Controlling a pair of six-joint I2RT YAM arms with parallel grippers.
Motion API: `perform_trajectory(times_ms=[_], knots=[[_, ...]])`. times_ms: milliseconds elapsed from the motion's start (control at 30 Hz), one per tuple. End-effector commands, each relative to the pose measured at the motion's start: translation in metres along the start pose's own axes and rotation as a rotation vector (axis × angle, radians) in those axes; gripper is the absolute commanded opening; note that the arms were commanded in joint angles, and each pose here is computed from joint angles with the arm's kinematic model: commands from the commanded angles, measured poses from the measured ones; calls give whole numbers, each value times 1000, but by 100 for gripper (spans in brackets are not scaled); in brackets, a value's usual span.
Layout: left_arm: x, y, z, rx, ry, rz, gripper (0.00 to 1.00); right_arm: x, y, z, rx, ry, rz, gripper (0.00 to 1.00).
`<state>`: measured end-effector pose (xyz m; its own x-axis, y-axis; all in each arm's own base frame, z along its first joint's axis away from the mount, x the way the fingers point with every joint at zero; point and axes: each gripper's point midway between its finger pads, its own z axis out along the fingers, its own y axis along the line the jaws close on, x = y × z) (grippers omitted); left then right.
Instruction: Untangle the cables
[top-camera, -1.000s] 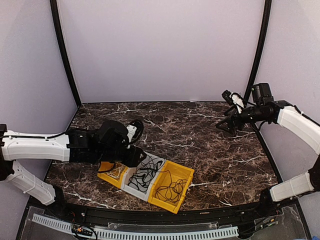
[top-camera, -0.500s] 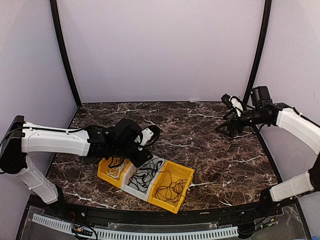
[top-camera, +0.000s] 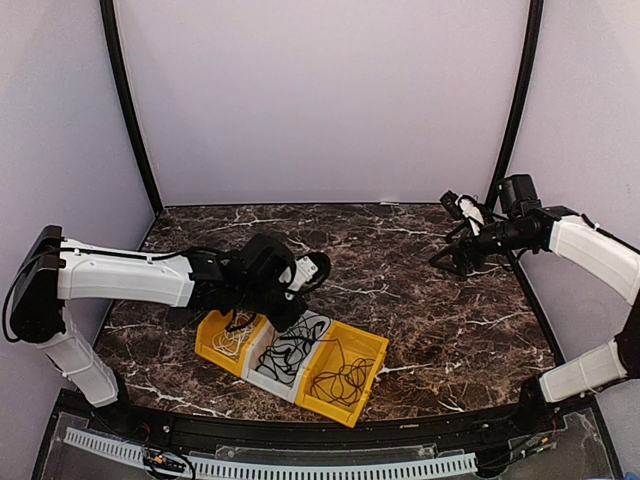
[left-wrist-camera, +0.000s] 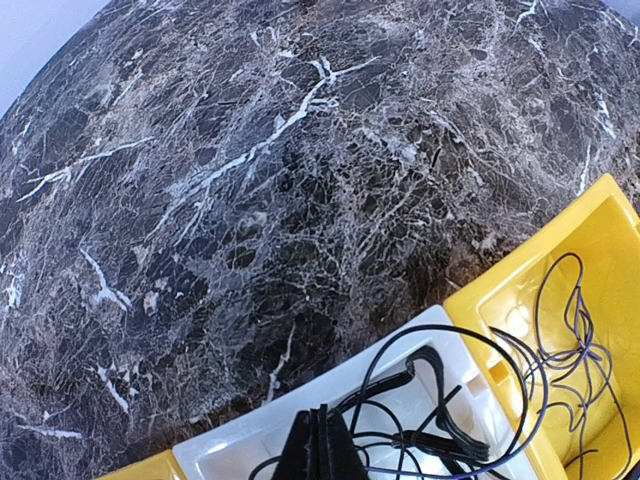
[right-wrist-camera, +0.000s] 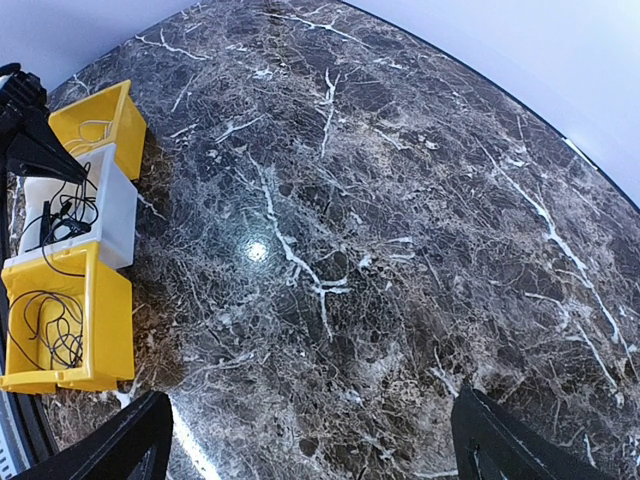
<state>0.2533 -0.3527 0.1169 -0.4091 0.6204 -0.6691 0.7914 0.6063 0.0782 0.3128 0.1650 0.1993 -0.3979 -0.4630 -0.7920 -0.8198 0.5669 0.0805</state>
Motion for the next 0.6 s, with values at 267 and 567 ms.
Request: perform_trajectory(times_ms=[267, 567], knots=[[-65, -65, -83, 370, -290, -118, 0, 3, -2, 4, -10, -6, 1, 99], [-46, -95, -22, 188, -268, -123, 0, 5, 0, 4, -16, -1, 0, 99]])
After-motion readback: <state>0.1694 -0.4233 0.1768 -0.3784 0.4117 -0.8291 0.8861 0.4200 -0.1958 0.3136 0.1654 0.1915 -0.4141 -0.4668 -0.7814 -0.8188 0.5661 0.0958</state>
